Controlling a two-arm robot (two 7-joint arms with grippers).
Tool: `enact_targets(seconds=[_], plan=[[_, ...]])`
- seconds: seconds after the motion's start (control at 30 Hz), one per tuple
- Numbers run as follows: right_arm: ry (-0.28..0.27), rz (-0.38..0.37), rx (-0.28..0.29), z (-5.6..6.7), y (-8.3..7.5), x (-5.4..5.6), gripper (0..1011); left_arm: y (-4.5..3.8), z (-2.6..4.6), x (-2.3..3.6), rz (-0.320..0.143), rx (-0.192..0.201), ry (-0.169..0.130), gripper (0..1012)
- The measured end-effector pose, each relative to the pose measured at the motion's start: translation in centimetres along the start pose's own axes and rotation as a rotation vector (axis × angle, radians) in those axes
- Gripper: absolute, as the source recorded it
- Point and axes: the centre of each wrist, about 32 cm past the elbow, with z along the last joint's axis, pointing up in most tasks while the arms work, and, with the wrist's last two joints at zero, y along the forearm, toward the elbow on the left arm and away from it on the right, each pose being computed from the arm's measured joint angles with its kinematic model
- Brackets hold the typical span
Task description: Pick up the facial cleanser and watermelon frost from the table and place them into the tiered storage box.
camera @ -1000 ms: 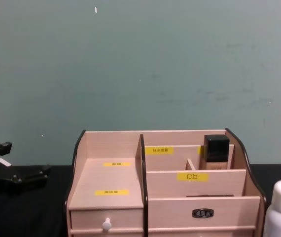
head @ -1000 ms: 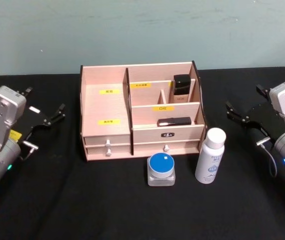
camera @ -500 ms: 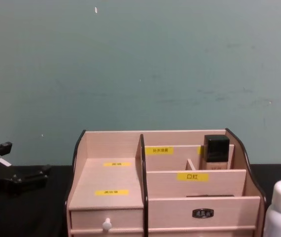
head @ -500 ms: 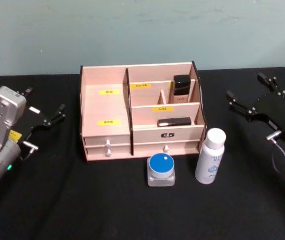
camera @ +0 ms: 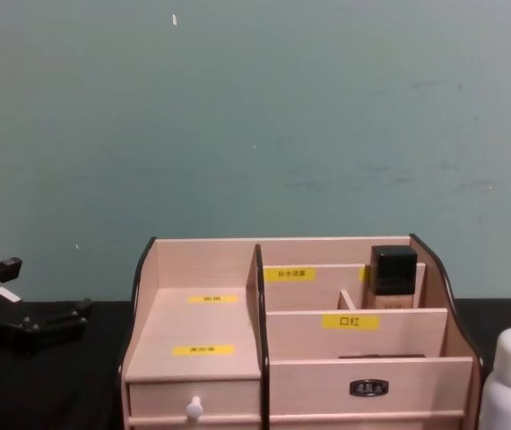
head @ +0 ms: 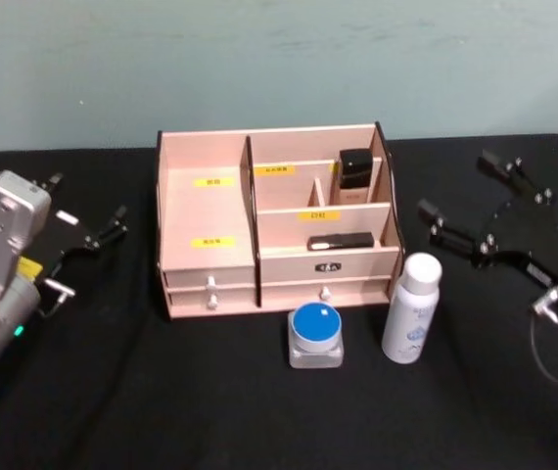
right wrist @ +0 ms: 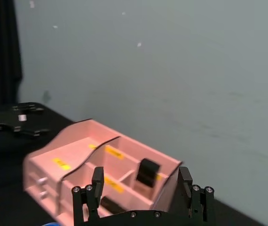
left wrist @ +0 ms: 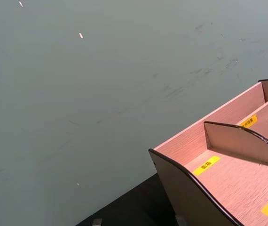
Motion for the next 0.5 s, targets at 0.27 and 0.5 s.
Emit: enact_targets(seconds=[0.27,0.5], plan=[[0.046,0.075,-0.128,0.8,-1.5,-1.8,1003,0.00,0.00,0.00,0.000,0.000,0.000,1010],[0.074,0.081,-0.246,0.2,-2.1,-2.4,1002,0.00,0.00,0.00,0.000,0.000,0.000,1010]])
